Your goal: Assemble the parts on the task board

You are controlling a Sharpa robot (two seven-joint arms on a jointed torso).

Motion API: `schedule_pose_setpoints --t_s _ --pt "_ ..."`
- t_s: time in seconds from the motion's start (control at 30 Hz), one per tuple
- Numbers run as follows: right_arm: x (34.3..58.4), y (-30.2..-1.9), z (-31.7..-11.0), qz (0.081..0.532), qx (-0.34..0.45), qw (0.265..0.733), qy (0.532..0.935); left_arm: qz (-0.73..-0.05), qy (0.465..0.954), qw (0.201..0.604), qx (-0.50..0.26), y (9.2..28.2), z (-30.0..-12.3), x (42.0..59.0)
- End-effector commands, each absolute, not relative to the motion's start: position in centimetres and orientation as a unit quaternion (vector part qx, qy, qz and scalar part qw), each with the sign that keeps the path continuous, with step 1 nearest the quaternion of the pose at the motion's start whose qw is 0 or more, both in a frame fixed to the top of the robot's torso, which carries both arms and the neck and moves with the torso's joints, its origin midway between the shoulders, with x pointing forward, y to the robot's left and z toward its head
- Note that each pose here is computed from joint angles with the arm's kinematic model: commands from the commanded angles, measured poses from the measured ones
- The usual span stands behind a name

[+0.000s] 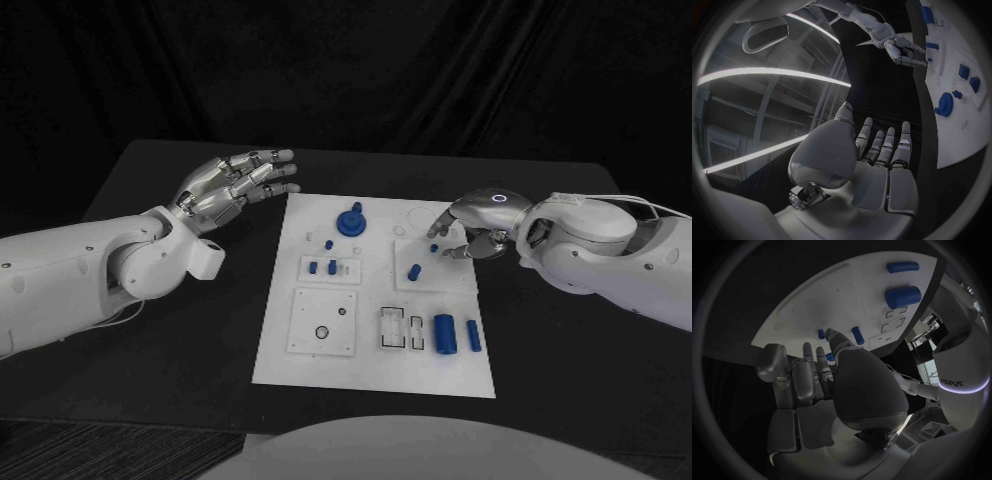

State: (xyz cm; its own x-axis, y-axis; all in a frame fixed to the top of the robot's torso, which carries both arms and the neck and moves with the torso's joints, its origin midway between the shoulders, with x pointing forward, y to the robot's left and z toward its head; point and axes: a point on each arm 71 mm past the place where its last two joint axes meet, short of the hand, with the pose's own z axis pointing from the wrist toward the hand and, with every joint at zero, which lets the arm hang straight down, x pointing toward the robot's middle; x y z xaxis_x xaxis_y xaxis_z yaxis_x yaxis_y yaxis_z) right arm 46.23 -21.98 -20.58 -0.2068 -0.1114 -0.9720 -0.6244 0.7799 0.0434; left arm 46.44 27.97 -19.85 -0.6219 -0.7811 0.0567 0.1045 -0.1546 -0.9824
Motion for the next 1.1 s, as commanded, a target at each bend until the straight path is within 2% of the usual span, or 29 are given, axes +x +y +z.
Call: schedule_pose_setpoints --t_s 0.03,1.1 --pt "46.3 -22.1 -20.8 0.216 -0.25 0.582 0.743 -0.755 0.497 0.33 -0.273 28.0 -18.6 46.1" --pt "46.7 -20.7 -22.7 0.237 -0.257 0.577 0.738 -0.752 0.503 0.325 -0.276 28.0 -19.2 46.4"
